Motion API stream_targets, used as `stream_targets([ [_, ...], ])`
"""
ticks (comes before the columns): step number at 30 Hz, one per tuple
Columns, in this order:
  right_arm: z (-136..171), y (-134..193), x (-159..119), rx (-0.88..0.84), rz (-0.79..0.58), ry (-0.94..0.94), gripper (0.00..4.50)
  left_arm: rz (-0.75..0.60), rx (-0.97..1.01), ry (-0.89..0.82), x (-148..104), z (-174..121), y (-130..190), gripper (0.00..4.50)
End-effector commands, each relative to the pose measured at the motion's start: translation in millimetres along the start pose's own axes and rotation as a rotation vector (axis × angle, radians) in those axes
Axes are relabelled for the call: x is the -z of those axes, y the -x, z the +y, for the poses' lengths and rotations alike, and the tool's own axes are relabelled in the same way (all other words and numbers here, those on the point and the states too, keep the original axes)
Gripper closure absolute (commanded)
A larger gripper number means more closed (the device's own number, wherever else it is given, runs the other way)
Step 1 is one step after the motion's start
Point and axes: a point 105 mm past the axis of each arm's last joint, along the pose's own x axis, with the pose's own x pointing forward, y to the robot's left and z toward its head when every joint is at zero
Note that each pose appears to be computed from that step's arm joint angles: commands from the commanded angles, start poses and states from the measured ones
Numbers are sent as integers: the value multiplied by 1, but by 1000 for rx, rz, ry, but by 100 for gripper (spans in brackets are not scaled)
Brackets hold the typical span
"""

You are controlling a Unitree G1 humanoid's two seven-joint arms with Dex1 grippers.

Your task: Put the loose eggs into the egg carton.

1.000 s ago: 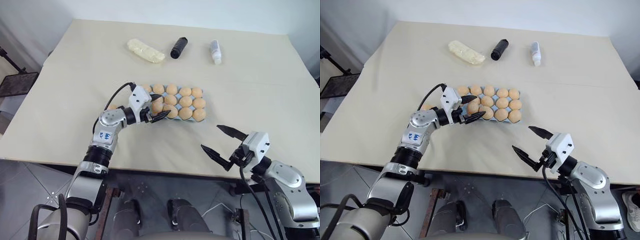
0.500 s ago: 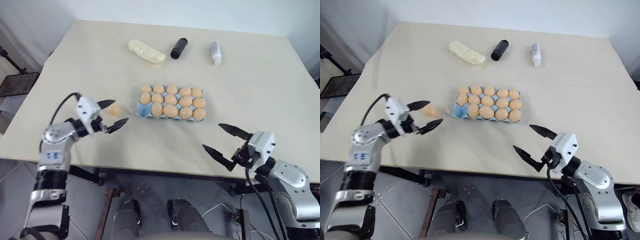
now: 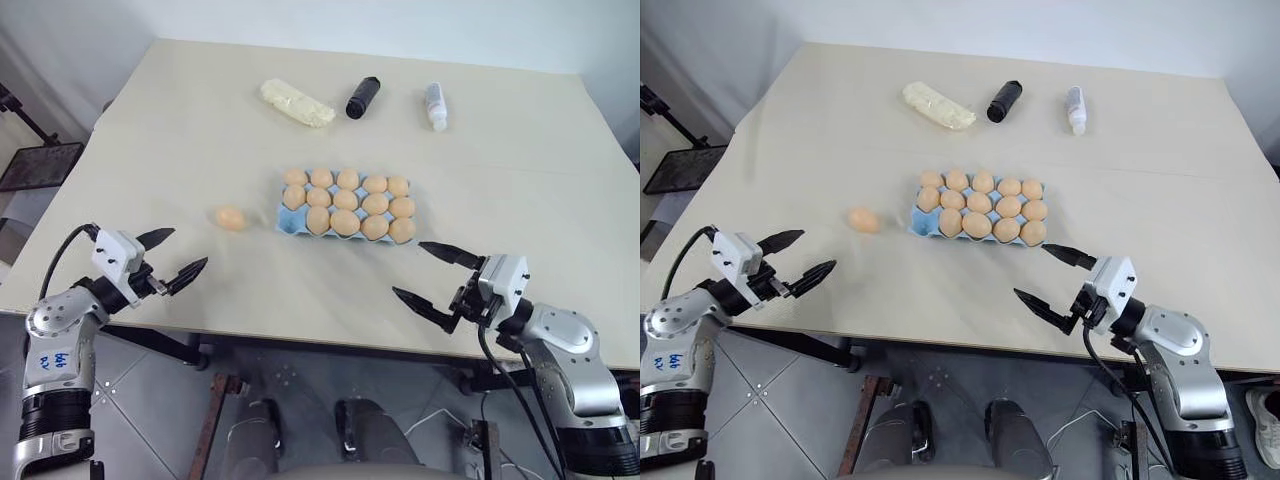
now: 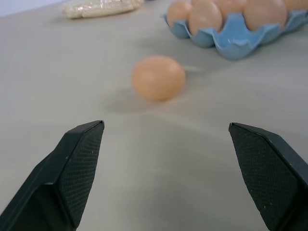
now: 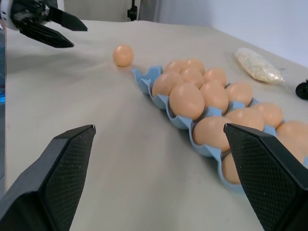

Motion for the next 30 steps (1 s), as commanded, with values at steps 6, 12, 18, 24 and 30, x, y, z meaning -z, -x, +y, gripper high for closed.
stream_targets([
  [6, -2, -3, -8, -2, -21, 30, 0, -25, -3, -3, -16, 1, -70, 8],
  [12, -1, -4, -9, 16, -25, 26, 0, 18, -24, 13, -6, 2, -93, 8],
  [18, -1, 0, -7, 48, -24, 19, 0, 16, -7, 30, -7, 2, -93, 138],
  [24, -1, 2, -5, 60, -21, 20, 0, -122, 108, 45, -41, -17, -105, 209],
  [30, -1, 1, -4, 59, -17, 24, 0, -170, 263, 31, -70, -51, -135, 209],
])
